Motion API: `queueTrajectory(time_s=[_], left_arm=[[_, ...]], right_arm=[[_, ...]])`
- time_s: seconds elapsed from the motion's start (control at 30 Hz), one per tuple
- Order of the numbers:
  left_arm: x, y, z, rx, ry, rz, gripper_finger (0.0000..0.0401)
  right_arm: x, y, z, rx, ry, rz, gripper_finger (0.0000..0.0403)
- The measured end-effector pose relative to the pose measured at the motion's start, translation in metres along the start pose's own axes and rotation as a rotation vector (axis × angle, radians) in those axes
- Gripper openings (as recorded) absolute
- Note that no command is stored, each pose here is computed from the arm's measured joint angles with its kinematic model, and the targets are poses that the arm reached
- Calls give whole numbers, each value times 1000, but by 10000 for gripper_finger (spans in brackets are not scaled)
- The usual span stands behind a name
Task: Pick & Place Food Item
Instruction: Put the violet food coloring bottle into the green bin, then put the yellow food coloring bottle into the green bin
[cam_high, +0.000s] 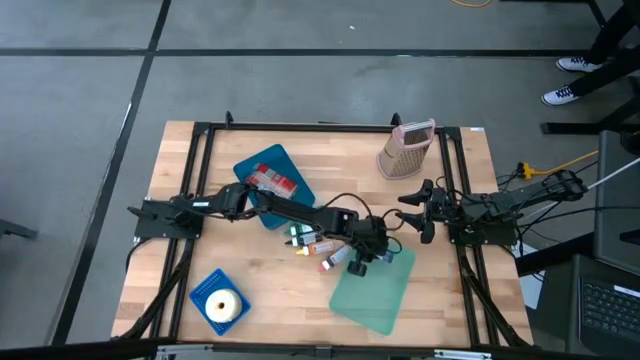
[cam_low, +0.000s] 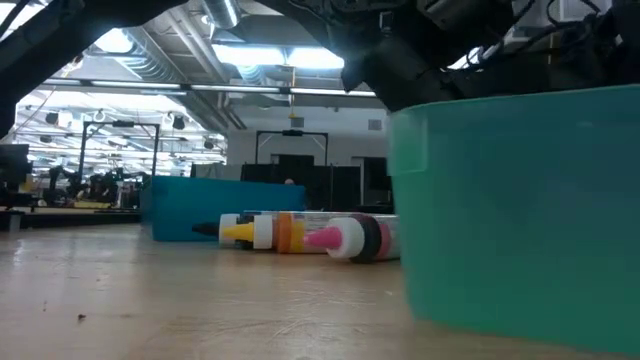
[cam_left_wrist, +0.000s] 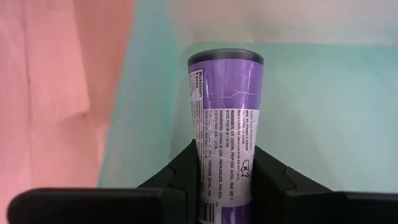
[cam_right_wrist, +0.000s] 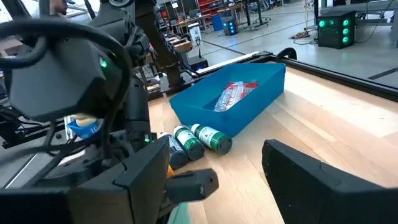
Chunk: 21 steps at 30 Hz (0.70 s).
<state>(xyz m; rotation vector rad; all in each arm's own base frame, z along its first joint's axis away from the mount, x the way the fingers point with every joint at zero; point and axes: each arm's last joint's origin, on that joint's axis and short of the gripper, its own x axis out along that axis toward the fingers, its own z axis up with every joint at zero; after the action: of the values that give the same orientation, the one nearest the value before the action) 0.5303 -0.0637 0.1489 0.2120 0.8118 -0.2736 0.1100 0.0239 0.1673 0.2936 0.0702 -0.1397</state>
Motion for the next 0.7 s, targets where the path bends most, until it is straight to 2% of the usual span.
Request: queueTrajectory(time_s=[0.13, 0.33, 0.43, 0.6, 0.7], left_arm=[[-6, 0, 4, 44, -7, 3, 98], [-15, -5, 14, 66, -47, 13, 203], [-19, -7, 19, 88, -70, 17, 234], [-18, -12, 19, 123, -58, 46, 244], [-30, -18, 25, 132, -44, 78, 235]], right_arm=[[0, 0, 0, 0, 0, 0, 254], [0, 0, 0, 0, 0, 0, 254], [0, 0, 0, 0, 0, 0, 254], [0, 0, 0, 0, 0, -1, 254], [0, 0, 0, -1, 0, -1, 254]])
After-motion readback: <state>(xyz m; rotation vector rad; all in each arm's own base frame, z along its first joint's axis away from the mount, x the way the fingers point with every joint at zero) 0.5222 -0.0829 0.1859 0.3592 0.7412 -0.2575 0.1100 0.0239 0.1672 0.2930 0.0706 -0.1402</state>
